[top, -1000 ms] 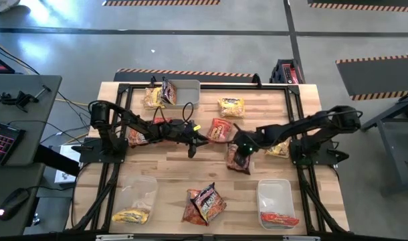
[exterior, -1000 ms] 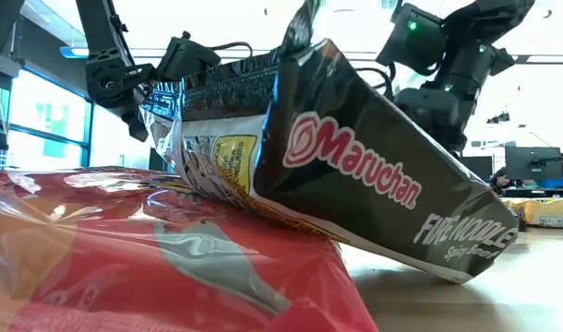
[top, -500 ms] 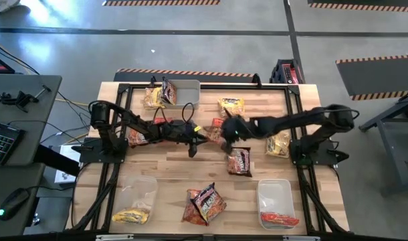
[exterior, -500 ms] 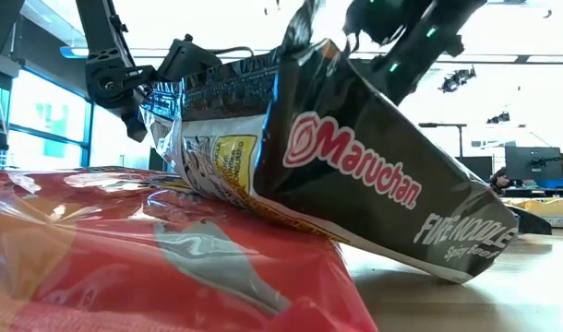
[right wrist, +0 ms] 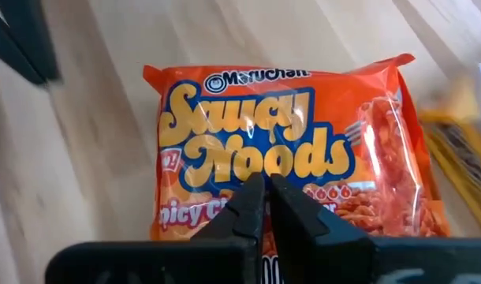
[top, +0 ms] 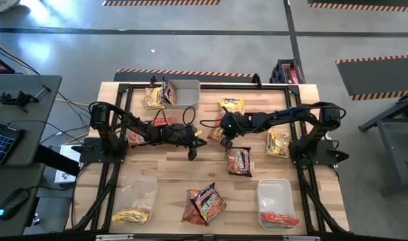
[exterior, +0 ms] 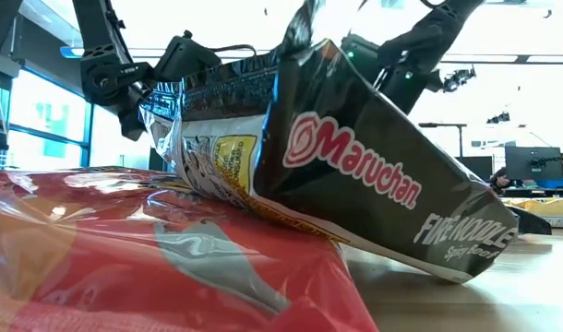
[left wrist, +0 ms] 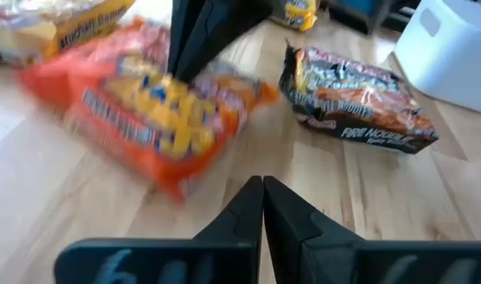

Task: Sort Maruchan noodles
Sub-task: Put the top right black noodle pack into the gray bin

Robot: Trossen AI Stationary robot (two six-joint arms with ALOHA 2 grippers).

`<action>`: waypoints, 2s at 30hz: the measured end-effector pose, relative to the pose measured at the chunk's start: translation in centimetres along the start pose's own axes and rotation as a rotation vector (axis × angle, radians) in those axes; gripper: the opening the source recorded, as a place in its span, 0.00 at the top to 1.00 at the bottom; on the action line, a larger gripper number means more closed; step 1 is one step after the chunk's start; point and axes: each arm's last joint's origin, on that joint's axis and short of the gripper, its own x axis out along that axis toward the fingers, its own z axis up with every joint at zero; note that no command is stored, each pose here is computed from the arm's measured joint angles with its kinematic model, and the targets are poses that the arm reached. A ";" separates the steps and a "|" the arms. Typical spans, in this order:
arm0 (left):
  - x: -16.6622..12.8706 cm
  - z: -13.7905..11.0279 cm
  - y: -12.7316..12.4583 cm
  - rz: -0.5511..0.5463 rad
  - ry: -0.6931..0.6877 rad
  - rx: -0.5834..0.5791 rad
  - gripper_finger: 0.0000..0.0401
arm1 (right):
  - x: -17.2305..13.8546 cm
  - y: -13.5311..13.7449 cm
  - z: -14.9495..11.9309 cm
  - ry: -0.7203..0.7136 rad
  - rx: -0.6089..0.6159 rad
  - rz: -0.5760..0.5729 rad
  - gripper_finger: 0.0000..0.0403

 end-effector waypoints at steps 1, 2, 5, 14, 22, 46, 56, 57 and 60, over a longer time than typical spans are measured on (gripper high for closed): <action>0.0 -0.1 0.0 0.003 0.007 -0.006 0.99 | -0.2 -0.2 -0.1 0.017 -0.003 -0.013 0.97; 0.0 -0.1 0.0 0.004 0.011 -0.010 0.99 | -0.5 -0.5 -0.2 0.028 -0.002 -0.028 0.97; 0.0 -0.1 0.0 0.004 0.012 -0.022 0.99 | -1.7 -1.2 -0.5 0.049 -0.003 -0.114 0.97; -0.1 -0.7 0.1 0.009 0.049 -0.042 1.00 | -9.1 -1.0 -2.6 0.195 0.075 -0.021 0.97; -0.6 -1.3 0.5 -0.015 0.056 -0.114 1.00 | -6.9 1.0 -7.2 0.425 0.165 0.100 0.99; -0.3 -0.6 -0.1 -0.150 0.076 -0.214 0.86 | -4.3 3.7 -1.1 0.238 -0.126 0.350 1.00; -0.3 -0.5 0.2 -0.136 0.079 -0.268 0.93 | -4.6 7.0 -5.6 0.476 -0.194 0.510 1.00; -0.3 -0.5 0.3 -0.134 0.078 -0.278 0.93 | -4.3 7.1 -5.8 0.475 -0.192 0.502 1.00; -0.3 -0.5 0.5 -0.126 0.078 -0.304 0.95 | -3.5 7.0 -6.2 0.463 -0.186 0.459 1.00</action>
